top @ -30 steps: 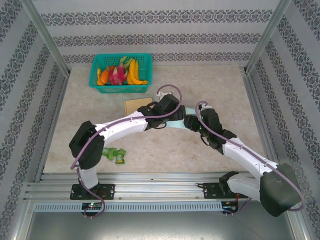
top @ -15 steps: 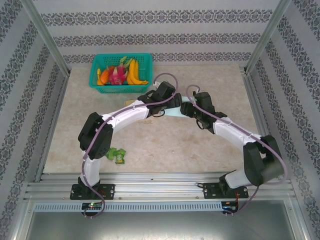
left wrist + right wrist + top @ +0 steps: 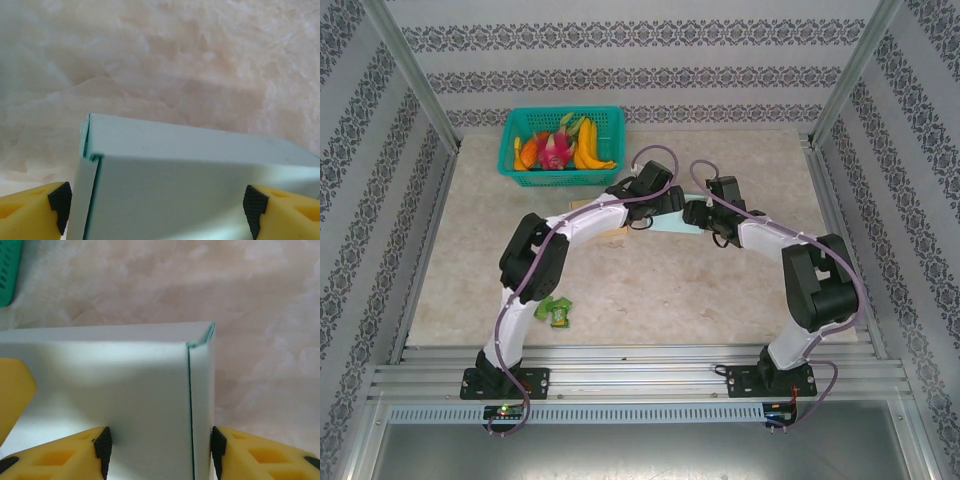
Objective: Fold the paper box
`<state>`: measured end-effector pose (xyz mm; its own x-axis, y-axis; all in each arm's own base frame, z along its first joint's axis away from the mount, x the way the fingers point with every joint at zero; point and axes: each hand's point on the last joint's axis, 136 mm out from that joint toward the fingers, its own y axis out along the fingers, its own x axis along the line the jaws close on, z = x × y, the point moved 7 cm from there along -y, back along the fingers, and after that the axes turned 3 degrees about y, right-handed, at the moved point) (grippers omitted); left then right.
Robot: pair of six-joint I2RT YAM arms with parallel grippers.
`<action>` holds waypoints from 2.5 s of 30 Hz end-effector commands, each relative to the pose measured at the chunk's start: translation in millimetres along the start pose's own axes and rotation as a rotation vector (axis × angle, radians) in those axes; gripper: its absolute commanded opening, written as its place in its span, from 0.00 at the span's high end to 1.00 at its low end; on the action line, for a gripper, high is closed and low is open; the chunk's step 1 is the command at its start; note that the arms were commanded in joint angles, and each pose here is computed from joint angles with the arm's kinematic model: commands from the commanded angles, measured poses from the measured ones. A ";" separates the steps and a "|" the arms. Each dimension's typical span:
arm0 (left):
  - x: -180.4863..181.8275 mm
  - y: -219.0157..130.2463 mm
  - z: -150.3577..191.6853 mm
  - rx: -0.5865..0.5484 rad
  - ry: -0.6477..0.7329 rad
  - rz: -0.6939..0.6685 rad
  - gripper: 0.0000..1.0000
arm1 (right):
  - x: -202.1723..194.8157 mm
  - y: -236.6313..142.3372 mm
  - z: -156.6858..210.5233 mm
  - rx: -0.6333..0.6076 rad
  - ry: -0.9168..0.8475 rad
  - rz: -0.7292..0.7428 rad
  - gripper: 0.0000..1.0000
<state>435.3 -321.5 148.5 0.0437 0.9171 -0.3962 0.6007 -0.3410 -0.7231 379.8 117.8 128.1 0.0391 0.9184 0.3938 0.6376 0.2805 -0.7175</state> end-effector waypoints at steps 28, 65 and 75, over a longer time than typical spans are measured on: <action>21.2 -57.6 -9.0 -0.067 -0.010 -0.038 0.05 | 8.4 -27.5 -34.1 -0.192 0.004 -0.065 0.40; 218.7 -324.4 154.8 -0.448 -0.212 -0.038 0.00 | 30.1 -186.9 89.0 -0.321 -0.114 -0.310 0.15; 225.1 -323.7 159.3 -0.453 -0.206 -0.066 0.00 | -8.3 -209.3 43.0 -0.638 -0.135 0.160 0.02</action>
<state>126.4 -40.4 206.8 -0.1240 0.8507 -0.5108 0.8891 -0.1333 -0.4379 202.1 88.9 228.7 -0.0860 0.9410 0.3273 0.9115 0.2069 -0.3553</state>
